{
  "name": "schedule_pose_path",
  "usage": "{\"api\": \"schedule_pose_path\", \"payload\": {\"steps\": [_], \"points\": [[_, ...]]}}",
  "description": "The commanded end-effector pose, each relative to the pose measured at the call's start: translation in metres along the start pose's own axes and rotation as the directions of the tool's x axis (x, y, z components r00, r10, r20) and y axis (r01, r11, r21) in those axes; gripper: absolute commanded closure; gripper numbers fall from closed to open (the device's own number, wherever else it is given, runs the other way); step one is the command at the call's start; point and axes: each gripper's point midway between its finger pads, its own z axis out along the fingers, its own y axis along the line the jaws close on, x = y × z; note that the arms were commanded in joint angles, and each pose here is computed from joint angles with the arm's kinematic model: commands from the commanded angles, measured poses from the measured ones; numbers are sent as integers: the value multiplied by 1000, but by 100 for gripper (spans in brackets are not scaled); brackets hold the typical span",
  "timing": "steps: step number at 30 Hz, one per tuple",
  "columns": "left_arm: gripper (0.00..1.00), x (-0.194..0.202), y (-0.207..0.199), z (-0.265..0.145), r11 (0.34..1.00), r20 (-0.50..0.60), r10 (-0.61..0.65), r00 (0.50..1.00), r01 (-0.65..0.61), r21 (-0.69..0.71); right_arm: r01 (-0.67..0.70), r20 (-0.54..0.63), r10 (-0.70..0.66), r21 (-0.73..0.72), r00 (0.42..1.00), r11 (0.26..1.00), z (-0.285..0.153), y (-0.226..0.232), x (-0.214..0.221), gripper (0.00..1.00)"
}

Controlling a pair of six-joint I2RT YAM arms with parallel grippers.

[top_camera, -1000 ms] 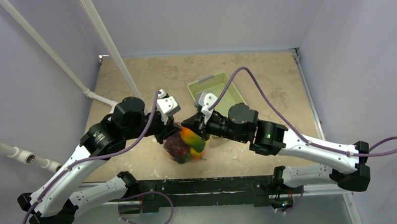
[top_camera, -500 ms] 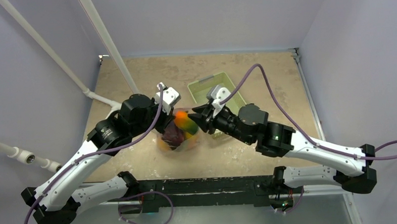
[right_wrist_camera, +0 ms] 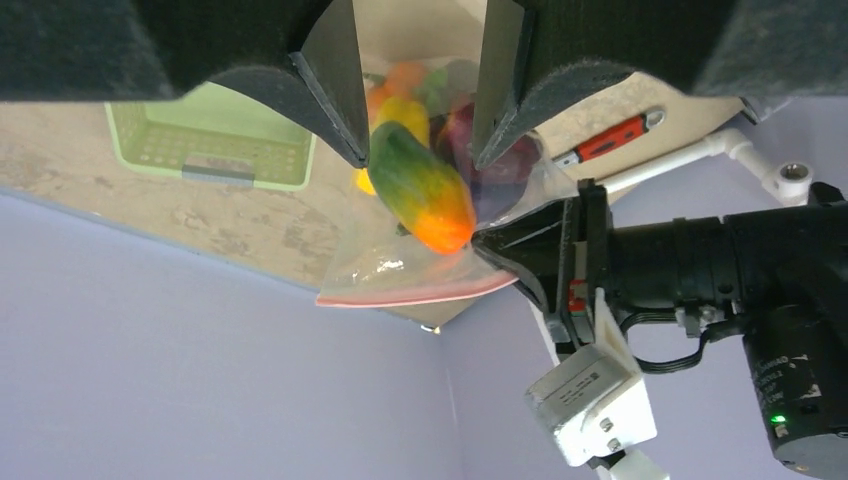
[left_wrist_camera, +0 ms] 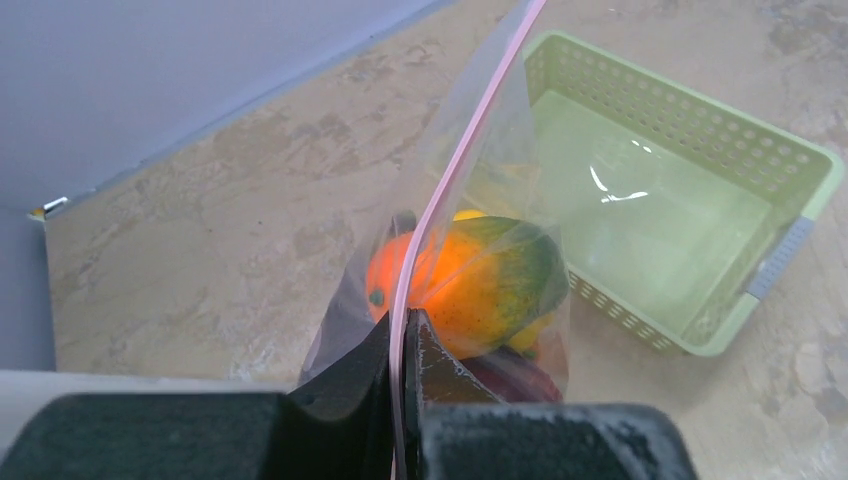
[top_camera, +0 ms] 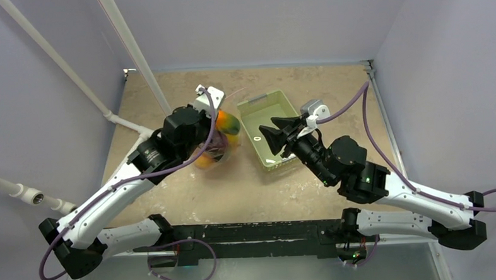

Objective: Place the food in the zip-top bag and seal the zipper
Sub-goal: Place the zipper food storage bag at the center of the board.

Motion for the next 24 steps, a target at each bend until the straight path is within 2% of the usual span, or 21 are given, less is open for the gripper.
{"api": "schedule_pose_path", "payload": {"steps": [1, 3, 6, 12, 16, 24], "points": [[100, -23, 14, 22, 995, 101, 1, 995, 9, -100, -67, 50, 64, 43, 997, 997, -5, -9, -7, 54], [100, -10, 8, 30, 997, 81, 23, 996, -17, -78, -84, 53, 82, 43, 995, 996, -9, -11, -4, 52], [100, 9, -14, 36, 998, 69, 47, 996, -49, 31, -114, 78, 110, 47, 991, 992, -15, -16, -4, 44], [100, 50, -64, 36, 985, -57, 79, 995, -69, 156, -156, 107, 152, 31, 983, 987, -22, -17, -6, 38], [100, 76, -93, 31, 980, -144, -1, 990, 30, 197, -174, 98, 173, 3, 980, 985, -21, -12, -5, 34], [100, 113, -123, 16, 950, -185, -154, 971, 197, 244, -273, -4, 274, 89, 962, 958, -10, -10, 27, 23]]}}
